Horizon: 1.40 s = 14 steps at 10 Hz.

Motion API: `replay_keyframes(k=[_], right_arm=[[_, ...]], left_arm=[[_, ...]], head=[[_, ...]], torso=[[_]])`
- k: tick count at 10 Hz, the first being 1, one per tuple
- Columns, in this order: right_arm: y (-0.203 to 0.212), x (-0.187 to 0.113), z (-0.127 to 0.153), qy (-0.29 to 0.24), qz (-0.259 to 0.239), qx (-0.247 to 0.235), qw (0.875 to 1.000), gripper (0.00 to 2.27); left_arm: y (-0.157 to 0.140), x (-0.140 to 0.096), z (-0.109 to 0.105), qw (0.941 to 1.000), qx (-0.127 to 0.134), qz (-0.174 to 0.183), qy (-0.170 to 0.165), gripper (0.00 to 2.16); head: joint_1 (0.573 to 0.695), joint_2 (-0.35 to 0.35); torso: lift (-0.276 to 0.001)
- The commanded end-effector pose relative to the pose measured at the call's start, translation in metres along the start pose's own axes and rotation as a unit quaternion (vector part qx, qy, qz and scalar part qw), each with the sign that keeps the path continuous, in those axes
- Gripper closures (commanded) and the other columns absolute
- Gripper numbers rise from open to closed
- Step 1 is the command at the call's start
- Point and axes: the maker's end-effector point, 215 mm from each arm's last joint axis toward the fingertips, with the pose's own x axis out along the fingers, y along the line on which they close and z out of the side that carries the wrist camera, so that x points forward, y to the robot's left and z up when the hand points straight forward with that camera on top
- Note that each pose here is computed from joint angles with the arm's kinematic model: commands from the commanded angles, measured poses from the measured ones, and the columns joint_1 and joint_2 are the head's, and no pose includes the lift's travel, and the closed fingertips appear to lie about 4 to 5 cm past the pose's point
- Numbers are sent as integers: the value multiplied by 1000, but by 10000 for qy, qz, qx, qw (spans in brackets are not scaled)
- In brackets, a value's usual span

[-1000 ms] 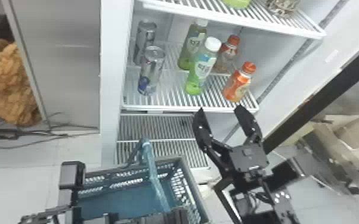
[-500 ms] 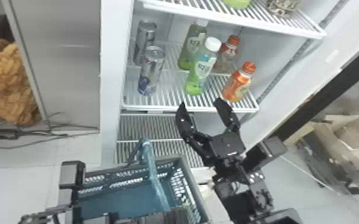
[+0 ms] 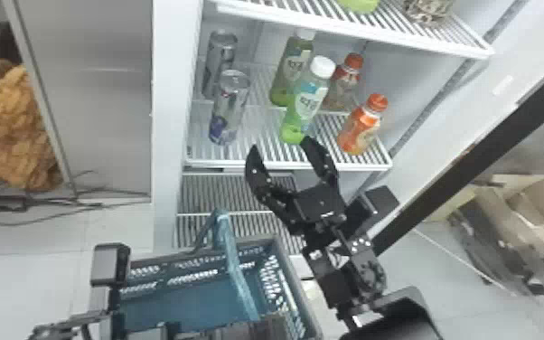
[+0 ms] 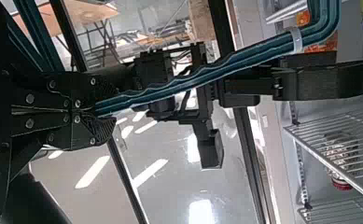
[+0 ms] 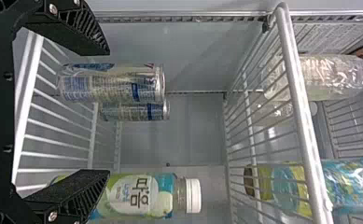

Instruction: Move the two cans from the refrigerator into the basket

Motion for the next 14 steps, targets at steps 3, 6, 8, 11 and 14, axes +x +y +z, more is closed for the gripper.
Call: replay_keyframes(k=[3,6,8,11,14], right_arm=[[-1,21,-8,1,59,-45,10000,105],[5,40,-7,-59,223,-57,9997,107],[9,49,-12,-56,277,-21,9996,107],[18,66,-14,-129,408,57,9991,107],[28,78,-16,-149,528,85,9985,107]], left_arm=[[0,1,1,10000,9,-5,8,1190],[0,2,-1,10000,-1,2,23,1190],[0,1,0,10000,10,16,30,1190],[1,2,-1,10000,1,19,52,1190],[-1,3,0,10000,8,-2,46,1190]], head=[[695,-350],[695,-350],[695,-350],[695,-350],[695,-348]], torso=[[-276],[-276],[-276],[-276],[-276]])
